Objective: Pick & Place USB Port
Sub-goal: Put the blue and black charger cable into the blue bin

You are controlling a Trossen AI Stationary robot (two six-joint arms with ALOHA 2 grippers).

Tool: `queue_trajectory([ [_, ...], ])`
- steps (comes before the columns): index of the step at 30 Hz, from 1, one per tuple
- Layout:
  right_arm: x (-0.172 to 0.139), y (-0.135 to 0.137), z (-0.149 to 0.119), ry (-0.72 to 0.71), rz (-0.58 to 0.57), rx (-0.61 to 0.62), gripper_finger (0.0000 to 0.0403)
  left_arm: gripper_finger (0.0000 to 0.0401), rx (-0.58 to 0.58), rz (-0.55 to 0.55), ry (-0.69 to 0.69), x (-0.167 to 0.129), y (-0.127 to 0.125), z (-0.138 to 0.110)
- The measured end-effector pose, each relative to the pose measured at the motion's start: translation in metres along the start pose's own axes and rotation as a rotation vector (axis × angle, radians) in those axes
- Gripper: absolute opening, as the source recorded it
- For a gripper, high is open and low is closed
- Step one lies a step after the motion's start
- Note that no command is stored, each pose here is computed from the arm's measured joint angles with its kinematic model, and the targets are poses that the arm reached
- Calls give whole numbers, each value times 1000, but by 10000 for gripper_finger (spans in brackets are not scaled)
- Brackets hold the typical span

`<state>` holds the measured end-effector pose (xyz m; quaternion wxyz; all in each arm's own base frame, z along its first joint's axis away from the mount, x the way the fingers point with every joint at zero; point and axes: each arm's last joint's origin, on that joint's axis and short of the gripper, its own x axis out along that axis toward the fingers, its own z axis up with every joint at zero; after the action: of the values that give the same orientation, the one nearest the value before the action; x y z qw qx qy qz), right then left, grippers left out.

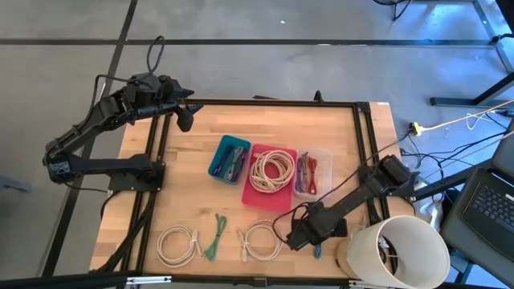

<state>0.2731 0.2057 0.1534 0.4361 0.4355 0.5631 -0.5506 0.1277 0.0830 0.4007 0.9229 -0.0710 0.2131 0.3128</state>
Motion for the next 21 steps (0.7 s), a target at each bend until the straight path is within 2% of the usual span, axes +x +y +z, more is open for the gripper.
queue_trajectory([
  [4,14,-2,-6,42,25,7,190,283,0,0,0,0,0,0],
  [8,22,-4,-10,73,54,-3,157,283,0,0,0,0,0,0],
  [17,22,-5,-10,79,57,-14,20,283,-3,1,0,0,0,0],
  [21,23,-6,-10,85,42,-9,20,283,-2,0,0,0,0,0],
])
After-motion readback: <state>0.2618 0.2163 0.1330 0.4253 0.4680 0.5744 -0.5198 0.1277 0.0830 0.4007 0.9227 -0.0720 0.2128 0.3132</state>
